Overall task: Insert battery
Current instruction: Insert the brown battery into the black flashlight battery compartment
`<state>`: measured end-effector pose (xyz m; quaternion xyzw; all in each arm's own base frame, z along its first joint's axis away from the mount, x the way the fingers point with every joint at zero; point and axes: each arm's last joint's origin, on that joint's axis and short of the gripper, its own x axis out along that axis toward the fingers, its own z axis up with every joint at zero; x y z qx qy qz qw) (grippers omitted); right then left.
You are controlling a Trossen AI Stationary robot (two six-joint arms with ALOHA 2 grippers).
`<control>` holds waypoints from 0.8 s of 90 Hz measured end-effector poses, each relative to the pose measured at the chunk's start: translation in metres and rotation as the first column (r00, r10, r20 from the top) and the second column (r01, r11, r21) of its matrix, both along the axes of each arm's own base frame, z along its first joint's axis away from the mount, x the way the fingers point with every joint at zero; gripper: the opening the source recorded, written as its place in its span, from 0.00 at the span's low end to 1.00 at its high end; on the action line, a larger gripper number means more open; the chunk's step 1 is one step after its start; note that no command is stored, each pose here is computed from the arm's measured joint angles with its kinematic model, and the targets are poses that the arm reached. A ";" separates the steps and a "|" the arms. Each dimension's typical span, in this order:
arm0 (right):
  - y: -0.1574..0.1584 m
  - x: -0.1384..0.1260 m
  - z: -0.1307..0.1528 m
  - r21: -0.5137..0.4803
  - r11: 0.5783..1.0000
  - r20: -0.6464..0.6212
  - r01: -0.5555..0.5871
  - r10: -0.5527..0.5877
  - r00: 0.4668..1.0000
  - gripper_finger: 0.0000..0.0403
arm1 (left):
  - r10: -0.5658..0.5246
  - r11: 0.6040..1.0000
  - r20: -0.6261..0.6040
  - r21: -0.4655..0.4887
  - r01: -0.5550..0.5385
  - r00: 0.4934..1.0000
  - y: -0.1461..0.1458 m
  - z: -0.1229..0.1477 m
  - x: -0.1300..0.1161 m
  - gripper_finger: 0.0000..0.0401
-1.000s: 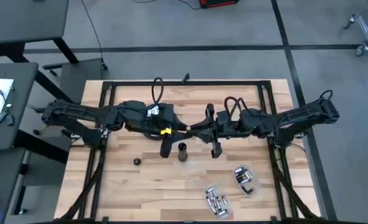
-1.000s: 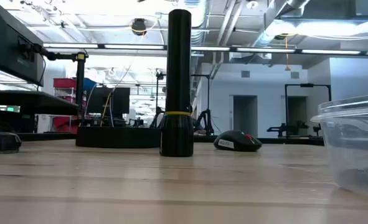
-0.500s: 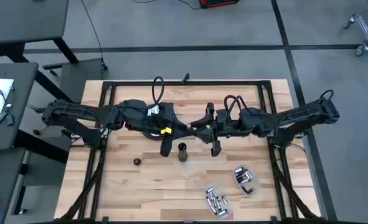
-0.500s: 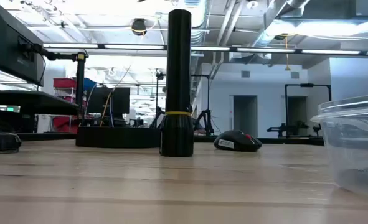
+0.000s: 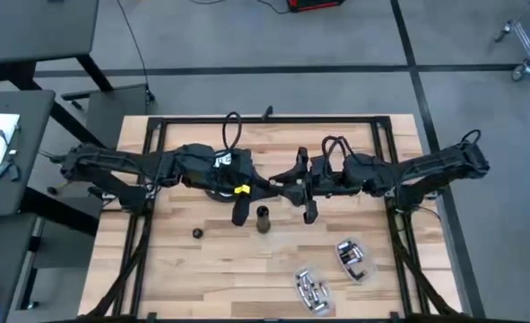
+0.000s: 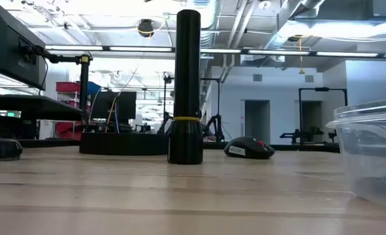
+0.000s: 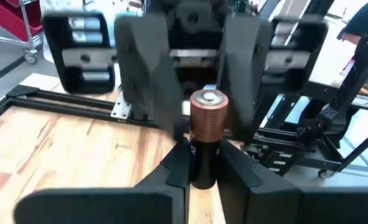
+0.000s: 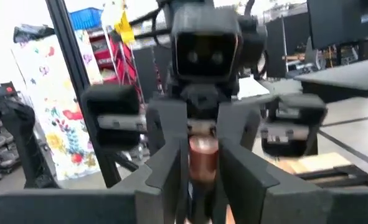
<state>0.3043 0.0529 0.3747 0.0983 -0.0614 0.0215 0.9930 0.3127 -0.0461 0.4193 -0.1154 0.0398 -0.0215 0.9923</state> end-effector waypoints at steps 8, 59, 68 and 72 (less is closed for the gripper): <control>-0.001 0.000 0.001 -0.006 1.000 0.006 0.004 -0.004 1.000 0.19 | 0.000 1.000 -0.002 -0.001 0.000 1.000 0.000 0.000 0.000 0.07; -0.001 -0.001 0.004 -0.013 1.000 0.037 0.005 -0.004 0.999 0.06 | 0.005 1.000 0.088 -0.018 -0.004 0.996 0.002 0.008 0.001 0.22; -0.001 -0.001 0.005 -0.012 1.000 0.036 0.006 -0.006 0.999 0.06 | 0.009 1.000 0.087 -0.017 -0.007 0.996 0.004 0.008 0.001 0.22; -0.001 -0.001 0.004 -0.013 1.000 0.032 0.006 -0.005 0.999 0.05 | 0.009 1.000 0.079 -0.016 -0.008 0.997 0.004 0.007 0.001 0.21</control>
